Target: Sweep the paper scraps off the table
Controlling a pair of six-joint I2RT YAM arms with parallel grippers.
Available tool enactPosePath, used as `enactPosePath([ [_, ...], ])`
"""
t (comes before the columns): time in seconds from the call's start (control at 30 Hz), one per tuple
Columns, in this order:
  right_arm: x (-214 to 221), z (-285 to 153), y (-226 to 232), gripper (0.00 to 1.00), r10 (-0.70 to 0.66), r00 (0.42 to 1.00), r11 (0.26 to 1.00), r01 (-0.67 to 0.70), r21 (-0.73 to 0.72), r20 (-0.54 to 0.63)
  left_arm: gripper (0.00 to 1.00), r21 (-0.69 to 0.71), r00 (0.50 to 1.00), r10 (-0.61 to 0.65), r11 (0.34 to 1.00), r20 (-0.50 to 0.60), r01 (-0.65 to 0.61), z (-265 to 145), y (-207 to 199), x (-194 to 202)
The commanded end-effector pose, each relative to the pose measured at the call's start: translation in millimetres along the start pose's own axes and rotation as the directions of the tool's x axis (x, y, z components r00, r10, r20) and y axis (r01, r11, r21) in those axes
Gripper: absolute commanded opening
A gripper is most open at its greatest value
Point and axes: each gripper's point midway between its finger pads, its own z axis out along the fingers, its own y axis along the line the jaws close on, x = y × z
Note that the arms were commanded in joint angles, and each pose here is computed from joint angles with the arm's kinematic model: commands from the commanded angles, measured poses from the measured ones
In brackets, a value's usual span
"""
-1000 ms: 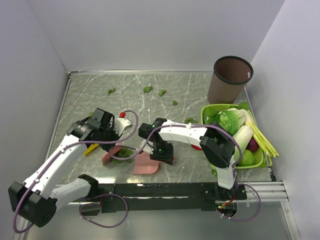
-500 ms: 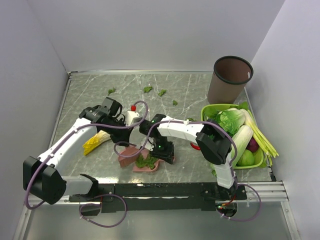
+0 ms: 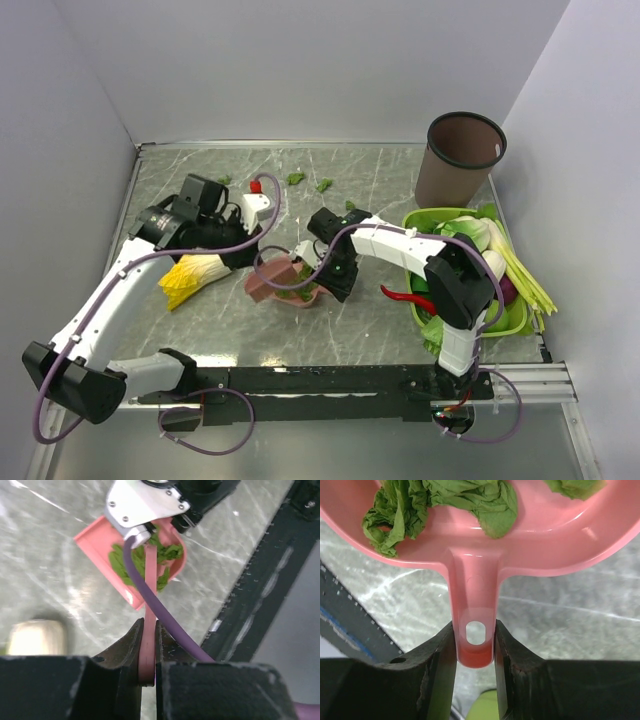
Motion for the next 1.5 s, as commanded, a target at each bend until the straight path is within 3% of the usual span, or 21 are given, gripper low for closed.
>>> enactPosePath([
  [0.0,-26.2,-14.4,-14.6,0.0,0.002,0.991,0.999,-0.008,0.04,0.134,0.01,-0.079,0.995,0.08,0.994,0.051,-0.076,-25.6,15.6,-26.1],
  [0.23,-26.9,-19.9,-28.3,0.0,0.012,0.99,0.998,-0.02,0.054,0.139,0.01,-0.371,0.996,0.093,0.925,0.015,-0.081,-61.1,97.1,-46.3],
  [0.37,-30.1,-16.2,-39.8,0.0,0.001,0.99,0.997,-0.012,0.071,0.143,0.01,-0.568,1.0,0.02,0.822,-0.021,-0.028,-86.3,161.1,-41.9],
  [0.5,-36.2,-17.8,-52.9,0.0,0.009,0.987,0.994,-0.026,0.104,0.161,0.01,-0.748,0.993,-0.105,0.663,-0.051,0.032,-117.1,226.3,-17.7],
  [0.67,-34.9,-19.0,-59.7,0.0,0.017,0.991,0.992,-0.033,0.122,0.129,0.01,-0.831,0.967,-0.247,0.549,-0.055,0.093,-119.9,275.6,14.6],
  [0.77,-28.2,-15.4,-56.6,0.0,0.03,0.995,0.993,-0.041,0.109,0.094,0.01,-0.841,0.951,-0.306,0.526,-0.052,0.124,-111.3,292.3,34.6],
  [0.9,-20.1,-14.0,-58.5,0.0,0.048,0.998,0.992,-0.051,0.112,0.03,0.01,-0.823,0.946,-0.324,0.545,-0.028,0.162,-90.0,303.3,45.4],
  [1.07,-6.2,-11.1,-58.6,0.0,0.065,0.996,0.992,-0.058,0.116,-0.06,0.01,-0.735,0.931,-0.365,0.635,-0.017,0.236,-46.1,304.0,51.6],
  [1.23,12.5,-3.8,-56.6,0.0,0.072,0.988,0.988,-0.052,0.145,-0.14,0.01,-0.672,0.903,-0.429,0.678,-0.035,0.296,-23.9,293.5,54.3],
  [1.47,17.4,3.3,-62.2,0.0,0.089,0.978,0.986,-0.059,0.156,-0.19,0.01,-0.546,0.932,-0.354,0.798,-0.082,0.255,25.6,255.1,16.3],
])
